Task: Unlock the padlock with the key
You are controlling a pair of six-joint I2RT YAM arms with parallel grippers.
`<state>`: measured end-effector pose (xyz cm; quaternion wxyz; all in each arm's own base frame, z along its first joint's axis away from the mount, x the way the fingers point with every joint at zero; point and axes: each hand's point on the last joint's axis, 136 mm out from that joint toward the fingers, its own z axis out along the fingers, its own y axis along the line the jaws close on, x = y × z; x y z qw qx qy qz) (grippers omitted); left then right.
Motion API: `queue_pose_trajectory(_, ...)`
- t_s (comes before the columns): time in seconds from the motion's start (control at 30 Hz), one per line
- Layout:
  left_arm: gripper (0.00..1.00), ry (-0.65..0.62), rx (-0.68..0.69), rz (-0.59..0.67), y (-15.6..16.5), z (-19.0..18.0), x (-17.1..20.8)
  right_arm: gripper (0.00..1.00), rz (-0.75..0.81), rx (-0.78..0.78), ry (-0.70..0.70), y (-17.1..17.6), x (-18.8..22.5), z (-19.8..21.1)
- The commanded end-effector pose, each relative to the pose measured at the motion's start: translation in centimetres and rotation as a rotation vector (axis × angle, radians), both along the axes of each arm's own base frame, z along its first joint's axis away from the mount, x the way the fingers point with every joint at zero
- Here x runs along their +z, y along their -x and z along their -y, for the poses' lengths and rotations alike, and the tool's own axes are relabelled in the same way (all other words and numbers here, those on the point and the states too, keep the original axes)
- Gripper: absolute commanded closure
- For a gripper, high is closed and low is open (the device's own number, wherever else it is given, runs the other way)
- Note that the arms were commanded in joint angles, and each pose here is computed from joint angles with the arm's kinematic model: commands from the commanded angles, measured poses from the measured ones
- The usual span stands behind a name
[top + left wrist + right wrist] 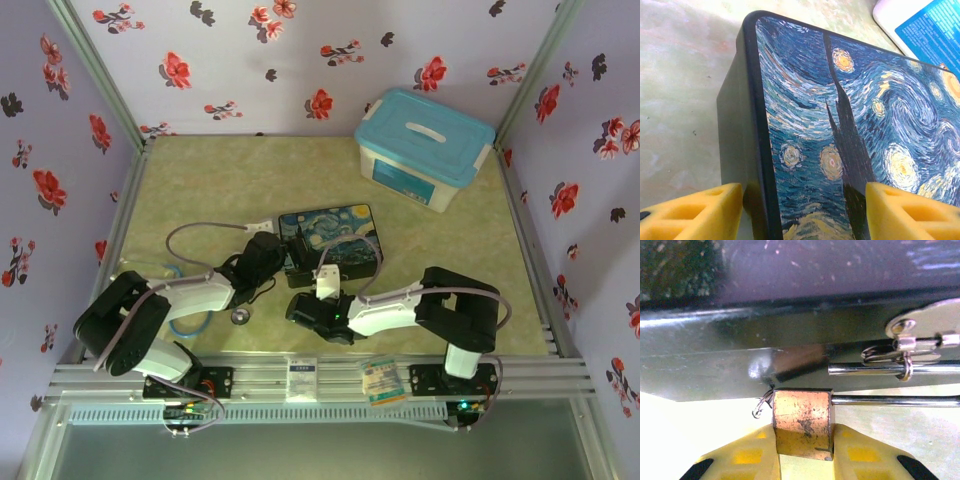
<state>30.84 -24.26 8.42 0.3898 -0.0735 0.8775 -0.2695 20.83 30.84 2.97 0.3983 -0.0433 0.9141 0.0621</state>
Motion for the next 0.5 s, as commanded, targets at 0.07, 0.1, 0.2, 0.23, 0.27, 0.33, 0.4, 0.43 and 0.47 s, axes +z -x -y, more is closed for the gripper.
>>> queue_pose_trajectory(0.07, 0.36, -0.269, 0.012, -0.227, 3.9, -5.0, -8.2, 0.76, 0.085, -0.093, -0.066, -1.6, 2.3, 1.6)
queue_pose_trajectory(0.1, 0.36, -0.270, 0.013, -0.228, 4.0, -5.1, -8.3, 0.76, 0.084, -0.103, -0.068, -1.7, 2.4, 2.0)
queue_pose_trajectory(0.2, 0.36, -0.272, 0.014, -0.229, 4.0, -5.2, -8.4, 0.76, 0.083, -0.126, -0.072, -1.9, 2.3, 3.2)
queue_pose_trajectory(0.23, 0.36, -0.275, 0.014, -0.231, 4.0, -5.2, -8.4, 0.76, 0.081, -0.136, -0.069, -1.9, 2.2, 3.7)
queue_pose_trajectory(0.27, 0.36, -0.278, 0.014, -0.231, 3.9, -5.2, -8.4, 0.76, 0.081, -0.141, -0.066, -1.9, 2.2, 4.1)
queue_pose_trajectory(0.33, 0.36, -0.280, 0.018, -0.234, 3.9, -5.4, -8.6, 0.76, 0.077, -0.150, -0.061, -1.8, 2.0, 4.8)
queue_pose_trajectory(0.4, 0.36, -0.276, 0.024, -0.231, 3.8, -5.5, -8.5, 0.77, 0.073, -0.142, -0.051, -1.7, 2.1, 5.4)
queue_pose_trajectory(0.43, 0.36, -0.275, 0.028, -0.230, 3.7, -5.5, -8.5, 0.77, 0.066, -0.141, -0.030, -1.5, 2.2, 5.9)
queue_pose_trajectory(0.47, 0.36, -0.275, 0.033, -0.229, 3.6, -5.6, -8.5, 0.77, 0.060, -0.125, -0.013, -1.3, 2.4, 6.1)
